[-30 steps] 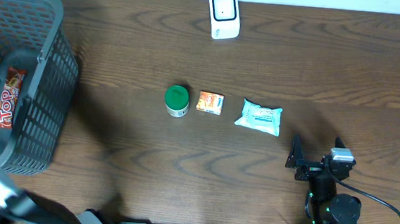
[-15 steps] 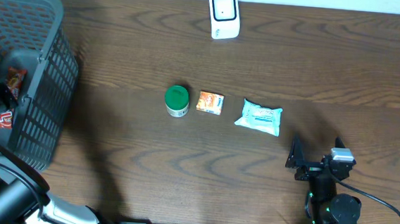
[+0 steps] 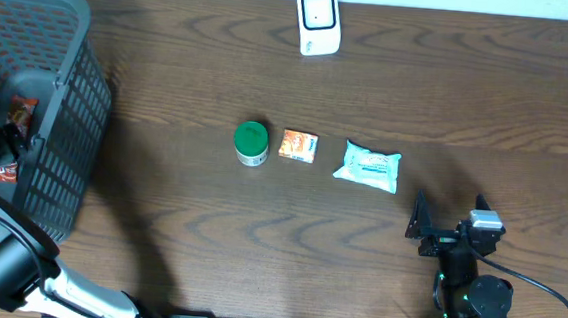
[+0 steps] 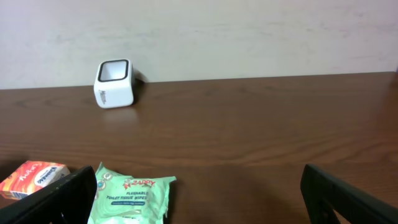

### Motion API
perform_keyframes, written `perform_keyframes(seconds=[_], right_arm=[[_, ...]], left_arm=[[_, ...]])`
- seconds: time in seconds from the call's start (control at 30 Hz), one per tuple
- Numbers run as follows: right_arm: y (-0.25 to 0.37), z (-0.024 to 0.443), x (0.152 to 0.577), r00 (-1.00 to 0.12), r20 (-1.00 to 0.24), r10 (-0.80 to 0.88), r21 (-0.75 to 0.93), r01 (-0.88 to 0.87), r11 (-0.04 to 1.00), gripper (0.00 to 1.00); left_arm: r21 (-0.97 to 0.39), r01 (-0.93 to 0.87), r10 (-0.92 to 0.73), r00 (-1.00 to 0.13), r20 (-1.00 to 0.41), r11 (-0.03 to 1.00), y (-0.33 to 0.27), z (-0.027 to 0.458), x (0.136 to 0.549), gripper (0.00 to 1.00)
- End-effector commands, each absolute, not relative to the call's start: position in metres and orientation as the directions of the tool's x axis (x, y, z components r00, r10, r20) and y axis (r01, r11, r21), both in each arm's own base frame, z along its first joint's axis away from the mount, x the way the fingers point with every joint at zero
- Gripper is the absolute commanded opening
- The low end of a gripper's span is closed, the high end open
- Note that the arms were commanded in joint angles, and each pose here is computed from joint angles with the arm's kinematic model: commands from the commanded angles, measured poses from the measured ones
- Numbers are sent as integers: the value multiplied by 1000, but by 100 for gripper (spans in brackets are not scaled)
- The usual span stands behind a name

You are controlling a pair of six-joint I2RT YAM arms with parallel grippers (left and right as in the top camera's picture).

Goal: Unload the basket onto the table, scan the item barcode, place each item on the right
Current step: 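Reach the left gripper into the basket and grasp the red snack bar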

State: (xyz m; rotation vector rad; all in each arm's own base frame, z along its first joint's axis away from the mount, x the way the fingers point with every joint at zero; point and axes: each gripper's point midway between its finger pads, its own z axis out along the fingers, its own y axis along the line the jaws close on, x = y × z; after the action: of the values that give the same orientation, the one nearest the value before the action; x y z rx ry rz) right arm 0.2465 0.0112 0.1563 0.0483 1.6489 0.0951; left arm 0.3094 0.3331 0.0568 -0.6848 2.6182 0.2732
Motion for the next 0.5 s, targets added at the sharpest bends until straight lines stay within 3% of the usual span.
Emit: perform_keyframes(seconds=[0.0, 0.03, 0.13, 0.2, 0.3, 0.33, 0.47], right_arm=[[9, 156, 246, -81, -993, 84, 86, -19, 996, 99], [9, 156, 246, -81, -993, 84, 86, -19, 996, 99], [9, 156, 246, -81, -993, 84, 86, -19, 996, 99], [9, 156, 246, -81, -993, 84, 86, -19, 996, 99], [9, 156, 246, -81, -993, 84, 86, -19, 996, 99], [9, 156, 246, -81, -993, 84, 86, -19, 996, 99], [9, 156, 246, -81, -993, 84, 86, -19, 996, 99]], left_arm=[[94, -489, -413, -811, -414, 867, 336, 43, 308, 98], [91, -489, -416, -814, -406, 867, 335, 40, 307, 97], [81, -487, -425, -822, -379, 870, 332, 30, 305, 65], [74, -488, -430, -824, -369, 870, 329, 27, 304, 36], [60, -512, -457, -808, -373, 857, 328, 28, 306, 12], [48, -538, -484, -791, -375, 842, 327, 28, 307, 8], [-16, -633, -592, -714, -374, 774, 324, 29, 307, 7]])
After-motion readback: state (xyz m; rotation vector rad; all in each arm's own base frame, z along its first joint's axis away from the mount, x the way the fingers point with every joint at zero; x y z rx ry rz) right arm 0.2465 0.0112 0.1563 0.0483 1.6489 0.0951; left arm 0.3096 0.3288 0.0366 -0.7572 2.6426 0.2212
